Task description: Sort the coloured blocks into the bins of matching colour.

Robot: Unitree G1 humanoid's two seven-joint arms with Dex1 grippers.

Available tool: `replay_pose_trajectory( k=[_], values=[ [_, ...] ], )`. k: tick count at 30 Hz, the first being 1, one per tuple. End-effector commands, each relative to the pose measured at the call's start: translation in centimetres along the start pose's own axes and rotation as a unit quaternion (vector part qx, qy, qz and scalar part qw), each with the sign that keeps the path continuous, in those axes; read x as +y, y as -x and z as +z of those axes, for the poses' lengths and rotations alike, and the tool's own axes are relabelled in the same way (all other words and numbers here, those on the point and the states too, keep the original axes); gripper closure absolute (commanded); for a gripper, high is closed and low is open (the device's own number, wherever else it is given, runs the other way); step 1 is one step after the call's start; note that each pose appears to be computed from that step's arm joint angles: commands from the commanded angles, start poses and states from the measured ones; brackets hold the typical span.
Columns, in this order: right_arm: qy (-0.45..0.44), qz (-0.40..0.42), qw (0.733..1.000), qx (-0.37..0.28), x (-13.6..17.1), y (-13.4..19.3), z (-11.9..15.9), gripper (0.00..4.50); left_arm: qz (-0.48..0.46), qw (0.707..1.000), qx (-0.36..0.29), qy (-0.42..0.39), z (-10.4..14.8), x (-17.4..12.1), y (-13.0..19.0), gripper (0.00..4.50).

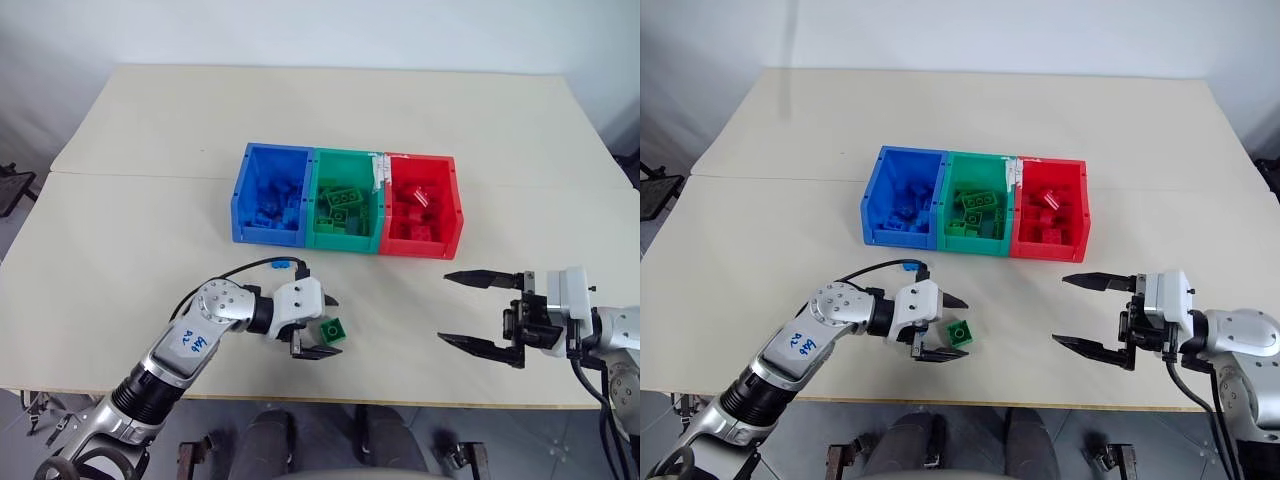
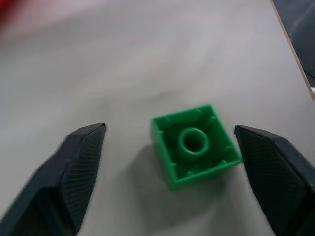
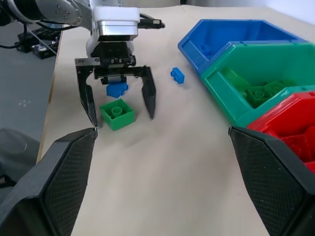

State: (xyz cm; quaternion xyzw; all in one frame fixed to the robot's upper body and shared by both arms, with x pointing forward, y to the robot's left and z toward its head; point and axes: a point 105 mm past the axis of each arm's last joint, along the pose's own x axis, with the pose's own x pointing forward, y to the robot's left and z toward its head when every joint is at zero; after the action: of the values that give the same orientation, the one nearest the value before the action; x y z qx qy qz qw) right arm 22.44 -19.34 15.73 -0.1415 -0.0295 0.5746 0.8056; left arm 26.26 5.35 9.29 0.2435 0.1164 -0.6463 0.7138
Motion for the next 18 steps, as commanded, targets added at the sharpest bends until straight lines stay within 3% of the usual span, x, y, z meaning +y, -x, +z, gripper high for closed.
replay_pose_trajectory(
  k=[1, 6, 12, 18],
  values=[
    [0.017, -0.019, 1.0, -0.004, 0.1, 0.9, 0.3, 0.0, 0.0, 1.0, 0.004, 0.0, -0.2, -0.2, 0.2, 1.56],
    [0.014, -0.053, 0.998, 0.002, -0.1, 1.6, -0.6, 0.0, 0.029, 0.999, -0.042, -0.01, 1.2, 1.2, 0.5, 3.03],
    [0.019, -0.091, 0.996, -0.01, -0.7, 1.9, -0.5, 0.0, 0.097, 0.982, -0.162, -0.032, 5.8, 5.6, 2.6, 3.02],
    [0.021, -0.167, 0.984, -0.059, -2.1, 1.7, 0.8, 0.0, 0.217, 0.962, -0.16, -0.036, 8.0, 13.1, 3.5, 3.02]
  ],
)
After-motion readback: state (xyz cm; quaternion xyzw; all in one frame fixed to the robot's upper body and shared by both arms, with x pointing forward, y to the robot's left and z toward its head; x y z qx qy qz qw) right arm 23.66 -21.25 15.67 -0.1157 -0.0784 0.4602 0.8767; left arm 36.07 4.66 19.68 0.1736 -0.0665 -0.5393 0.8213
